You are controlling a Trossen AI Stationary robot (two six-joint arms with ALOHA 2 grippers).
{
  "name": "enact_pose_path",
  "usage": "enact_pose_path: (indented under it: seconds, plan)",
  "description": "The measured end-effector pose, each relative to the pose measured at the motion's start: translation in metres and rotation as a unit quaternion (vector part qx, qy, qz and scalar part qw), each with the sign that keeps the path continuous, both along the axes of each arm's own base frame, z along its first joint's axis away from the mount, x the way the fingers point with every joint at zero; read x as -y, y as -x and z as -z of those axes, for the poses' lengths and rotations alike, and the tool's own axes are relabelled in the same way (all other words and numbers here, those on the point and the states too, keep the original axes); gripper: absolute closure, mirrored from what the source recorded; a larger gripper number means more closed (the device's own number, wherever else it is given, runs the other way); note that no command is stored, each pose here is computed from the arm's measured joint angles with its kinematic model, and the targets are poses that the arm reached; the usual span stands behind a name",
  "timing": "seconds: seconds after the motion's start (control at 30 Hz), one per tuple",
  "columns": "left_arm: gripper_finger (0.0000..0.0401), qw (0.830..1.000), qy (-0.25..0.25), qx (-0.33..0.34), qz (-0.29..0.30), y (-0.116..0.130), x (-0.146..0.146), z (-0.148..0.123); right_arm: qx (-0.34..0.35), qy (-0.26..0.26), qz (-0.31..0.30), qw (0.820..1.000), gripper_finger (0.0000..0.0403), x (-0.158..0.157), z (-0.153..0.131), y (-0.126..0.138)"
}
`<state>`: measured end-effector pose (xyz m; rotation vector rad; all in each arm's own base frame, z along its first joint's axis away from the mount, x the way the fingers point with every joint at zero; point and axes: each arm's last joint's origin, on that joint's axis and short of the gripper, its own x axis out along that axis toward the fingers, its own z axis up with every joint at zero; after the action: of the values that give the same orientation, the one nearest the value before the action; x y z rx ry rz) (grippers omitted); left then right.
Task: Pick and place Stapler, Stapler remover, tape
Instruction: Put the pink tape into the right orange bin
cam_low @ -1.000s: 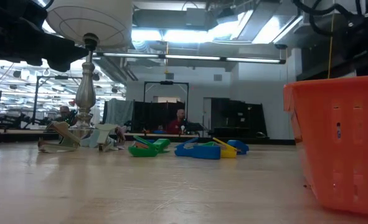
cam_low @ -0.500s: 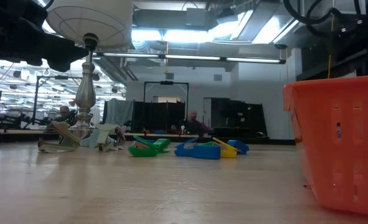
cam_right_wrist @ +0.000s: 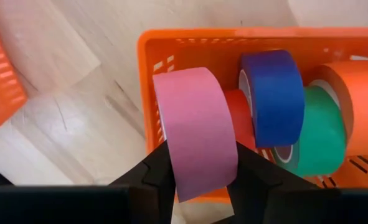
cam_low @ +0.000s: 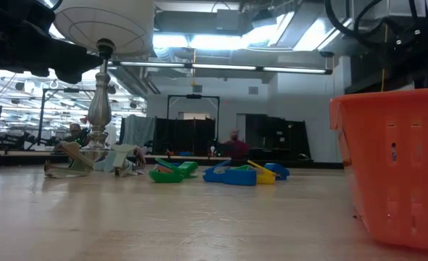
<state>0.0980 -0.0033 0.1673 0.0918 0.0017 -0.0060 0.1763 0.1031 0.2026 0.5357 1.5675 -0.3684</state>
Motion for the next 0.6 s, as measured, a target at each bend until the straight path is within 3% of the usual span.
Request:
enact_pose_path:
  seconds: [0.2,0.47,0.6]
  plan:
    - [0.0185,1.0,0.0,0.0,0.0,0.0,0.0,-0.0001,-0.007,-0.012,-0.002,1.0,0.0273,-0.0007,0.0,0.0003]
    - [0.0184,1.0,0.0,0.0,0.0,0.0,0.0,-0.0001,-0.006,-0.013,-0.002,1.0,0.0186,-0.0008,-0.0001,0.0003]
    - [0.0186,1.0,0.0,0.0,0.0,0.0,0.0,-0.0001,-0.004,-0.02,-0.015,1.0,0.0163,-0.0016,-0.0013,-0.0005]
